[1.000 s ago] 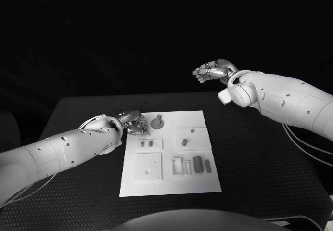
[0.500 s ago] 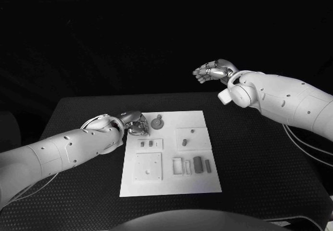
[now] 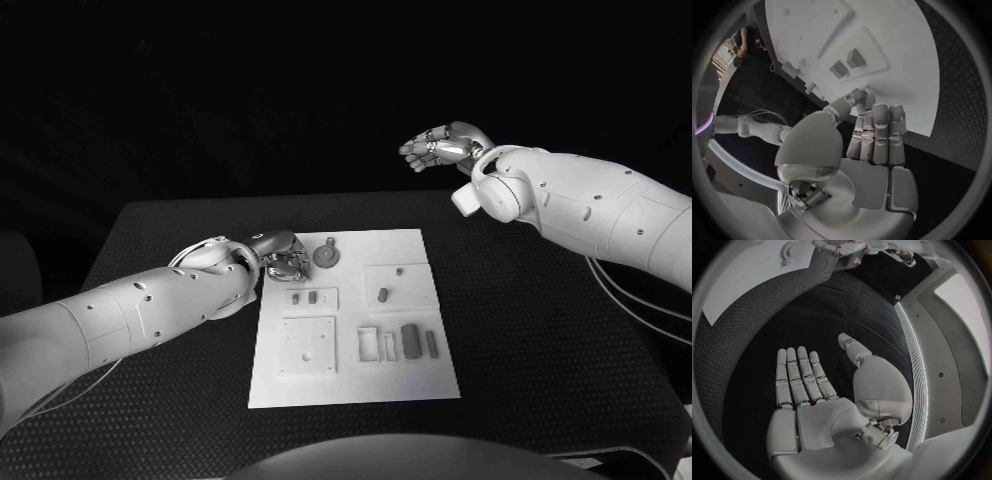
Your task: Assemble the parts on the task board
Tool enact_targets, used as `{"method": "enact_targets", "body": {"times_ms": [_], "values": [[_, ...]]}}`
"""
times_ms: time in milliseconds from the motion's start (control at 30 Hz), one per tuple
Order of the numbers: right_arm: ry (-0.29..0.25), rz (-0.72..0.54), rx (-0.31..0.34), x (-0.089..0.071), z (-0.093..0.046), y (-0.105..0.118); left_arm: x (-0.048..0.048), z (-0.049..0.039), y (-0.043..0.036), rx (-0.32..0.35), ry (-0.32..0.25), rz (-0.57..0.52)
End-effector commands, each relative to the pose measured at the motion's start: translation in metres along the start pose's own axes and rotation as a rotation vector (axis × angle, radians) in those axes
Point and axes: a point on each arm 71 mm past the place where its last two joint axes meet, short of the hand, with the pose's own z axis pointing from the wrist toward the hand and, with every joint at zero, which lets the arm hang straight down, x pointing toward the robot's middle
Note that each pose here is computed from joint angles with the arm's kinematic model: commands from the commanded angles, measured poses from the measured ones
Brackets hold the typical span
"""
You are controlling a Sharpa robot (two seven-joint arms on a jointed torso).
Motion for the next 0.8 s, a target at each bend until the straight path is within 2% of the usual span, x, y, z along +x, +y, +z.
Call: {"method": "enact_targets", "body": {"times_ms": [33,567,800], "values": [[0.01,0.002,-0.009,0.0014,0.0002,0.0011,0.0019,0.0015,-0.0024,0.005,0.023,0.008],[0.012,0.003,-0.01,0.0023,0.0003,0.0016,0.0043,0.0054,-0.004,0.002,0.043,0.031],[0.012,0.003,-0.009,0.0022,0.0003,0.0016,0.005,0.0054,-0.0019,-0.014,0.053,0.067]]}}
